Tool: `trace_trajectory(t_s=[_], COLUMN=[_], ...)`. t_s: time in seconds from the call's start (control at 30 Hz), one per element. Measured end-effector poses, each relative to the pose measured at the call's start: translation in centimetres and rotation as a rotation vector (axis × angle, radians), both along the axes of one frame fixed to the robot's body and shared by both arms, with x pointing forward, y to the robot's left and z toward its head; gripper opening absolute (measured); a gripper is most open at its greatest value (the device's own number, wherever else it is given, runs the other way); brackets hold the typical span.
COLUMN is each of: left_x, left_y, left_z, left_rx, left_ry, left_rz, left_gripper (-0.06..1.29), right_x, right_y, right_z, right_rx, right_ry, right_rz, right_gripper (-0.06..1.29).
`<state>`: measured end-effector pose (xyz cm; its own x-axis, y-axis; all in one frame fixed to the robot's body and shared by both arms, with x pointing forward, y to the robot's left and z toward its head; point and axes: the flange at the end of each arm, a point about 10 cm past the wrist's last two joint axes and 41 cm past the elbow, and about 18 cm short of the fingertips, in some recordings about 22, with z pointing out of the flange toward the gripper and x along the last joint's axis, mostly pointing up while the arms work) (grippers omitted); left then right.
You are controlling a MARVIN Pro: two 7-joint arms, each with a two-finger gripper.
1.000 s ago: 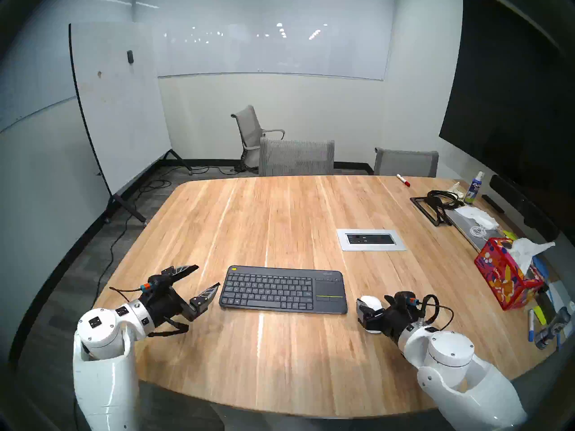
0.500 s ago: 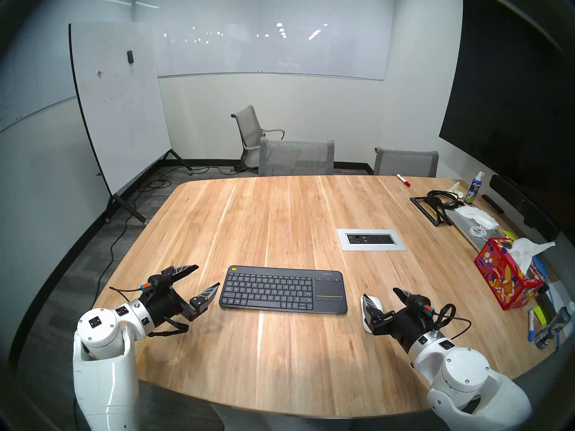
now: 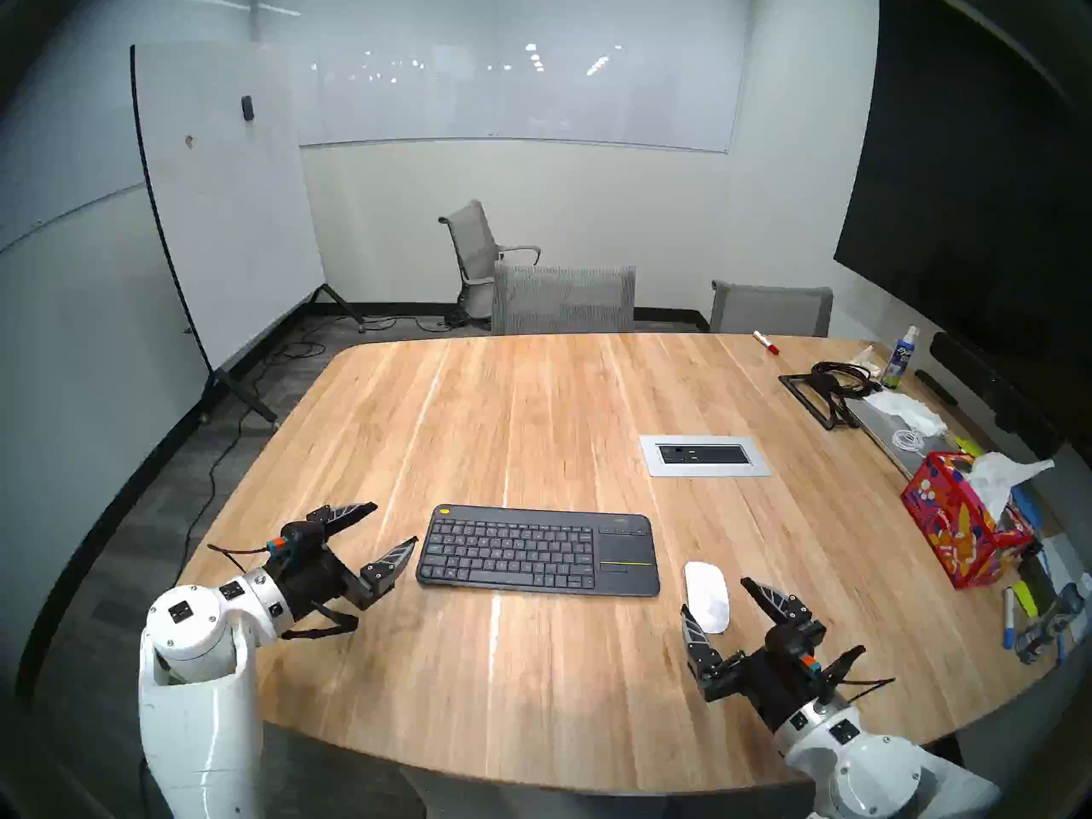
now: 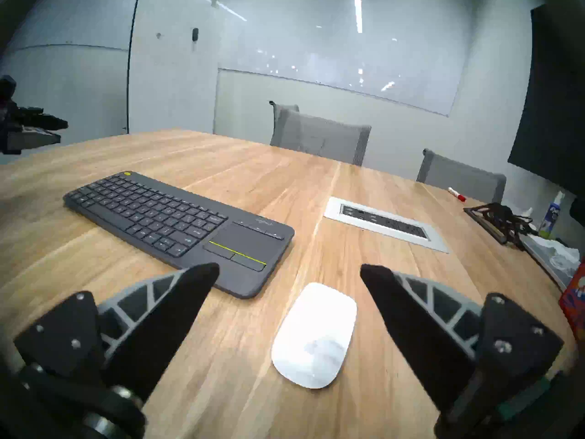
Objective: Put the mouse beside the keyboard
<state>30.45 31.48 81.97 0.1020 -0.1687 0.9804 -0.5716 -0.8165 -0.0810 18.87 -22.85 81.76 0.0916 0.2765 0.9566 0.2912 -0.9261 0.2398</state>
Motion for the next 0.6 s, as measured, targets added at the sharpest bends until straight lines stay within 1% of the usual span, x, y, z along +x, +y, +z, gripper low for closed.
trace_trajectory(t_s=[0.13, 0.23, 0.37, 0.6], left_x=[0.0, 0.0, 0.0, 0.0], left_y=[0.0, 0.0, 0.0, 0.0], left_z=[0.0, 0.0, 0.0, 0.0], left_rx=[0.0, 0.0, 0.0, 0.0], left_ry=[0.0, 0.0, 0.0, 0.0], left_rz=[0.0, 0.0, -0.001, -0.001], left_gripper=[1.21, 1.21, 1.21, 1.21], right_x=[-0.2, -0.4, -1.0, -1.9], right_y=[-0.6, -0.9, -1.1, -1.2], right_z=[0.3, 0.5, 1.0, 1.3], right_rx=[-0.004, 0.003, 0.03, 0.069], right_ry=[-0.063, -0.093, -0.146, -0.203], right_rz=[0.004, 0.003, 0.022, 0.049], right_gripper=[1.21, 1.21, 1.21, 1.21])
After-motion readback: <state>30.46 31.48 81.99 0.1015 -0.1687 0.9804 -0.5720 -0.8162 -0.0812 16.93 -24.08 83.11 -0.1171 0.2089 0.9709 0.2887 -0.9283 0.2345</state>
